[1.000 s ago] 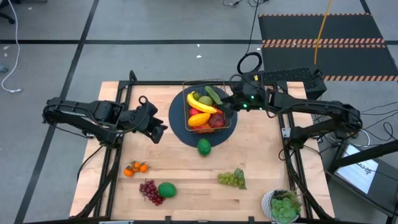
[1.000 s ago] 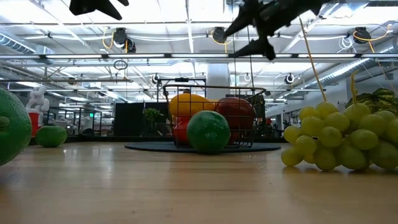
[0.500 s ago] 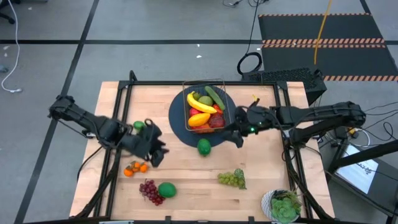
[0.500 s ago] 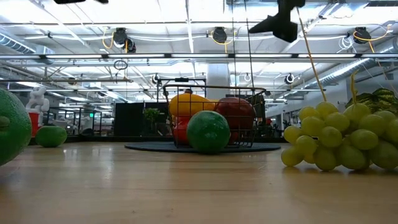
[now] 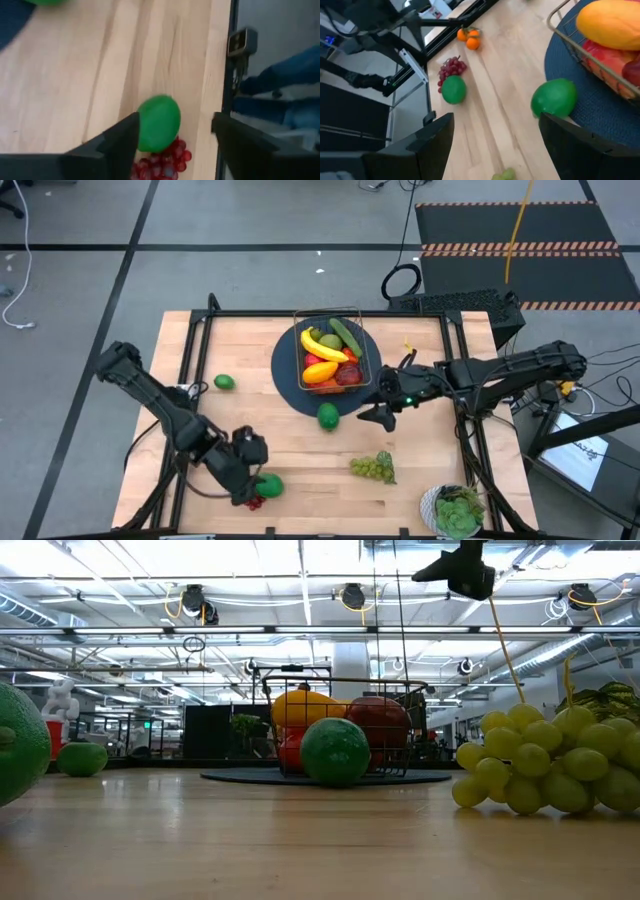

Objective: Build produce basket
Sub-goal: Put the bottom green lime into the gold wire basket

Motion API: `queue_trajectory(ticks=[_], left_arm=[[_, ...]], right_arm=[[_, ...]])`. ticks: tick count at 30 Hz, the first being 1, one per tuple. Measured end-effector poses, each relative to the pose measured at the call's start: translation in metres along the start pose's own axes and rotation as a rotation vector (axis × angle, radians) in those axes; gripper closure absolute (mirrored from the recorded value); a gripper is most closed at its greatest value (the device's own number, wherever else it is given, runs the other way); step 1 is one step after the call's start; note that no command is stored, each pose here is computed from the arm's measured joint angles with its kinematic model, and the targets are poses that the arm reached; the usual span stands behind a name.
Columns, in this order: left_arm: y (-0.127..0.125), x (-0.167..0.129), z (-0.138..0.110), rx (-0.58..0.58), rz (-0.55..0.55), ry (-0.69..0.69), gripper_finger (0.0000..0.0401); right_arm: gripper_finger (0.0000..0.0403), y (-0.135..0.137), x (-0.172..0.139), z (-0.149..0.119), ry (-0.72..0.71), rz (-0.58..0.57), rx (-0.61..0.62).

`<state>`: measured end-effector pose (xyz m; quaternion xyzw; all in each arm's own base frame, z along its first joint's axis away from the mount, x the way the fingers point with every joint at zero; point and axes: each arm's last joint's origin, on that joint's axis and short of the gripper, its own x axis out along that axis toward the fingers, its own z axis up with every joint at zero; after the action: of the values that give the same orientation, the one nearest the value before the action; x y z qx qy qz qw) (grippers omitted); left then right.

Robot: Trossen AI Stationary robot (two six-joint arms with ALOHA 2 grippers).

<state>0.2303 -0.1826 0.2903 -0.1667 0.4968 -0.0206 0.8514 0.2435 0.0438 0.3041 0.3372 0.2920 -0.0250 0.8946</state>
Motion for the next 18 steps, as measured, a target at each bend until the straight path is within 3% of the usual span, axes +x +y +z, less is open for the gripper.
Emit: queue_trajectory(ticks=[4,9,18], left_arm=[[-0.008,0.021,-0.005,0.061,0.018,0.042,0.0077],[-0.015,0.049,-0.015,0.264,0.056,0.106,0.0012],[-0.016,0.097,-0.026,0.322,0.134,0.202,0.0002]], right_arm=[[0.0119,0.004,0.0,-0.004,0.013,0.014,-0.011],[0.0119,0.01,-0.002,-0.009,0.03,0.038,-0.02],[0.0119,0.024,-0.003,-0.025,0.122,0.123,-0.054]])
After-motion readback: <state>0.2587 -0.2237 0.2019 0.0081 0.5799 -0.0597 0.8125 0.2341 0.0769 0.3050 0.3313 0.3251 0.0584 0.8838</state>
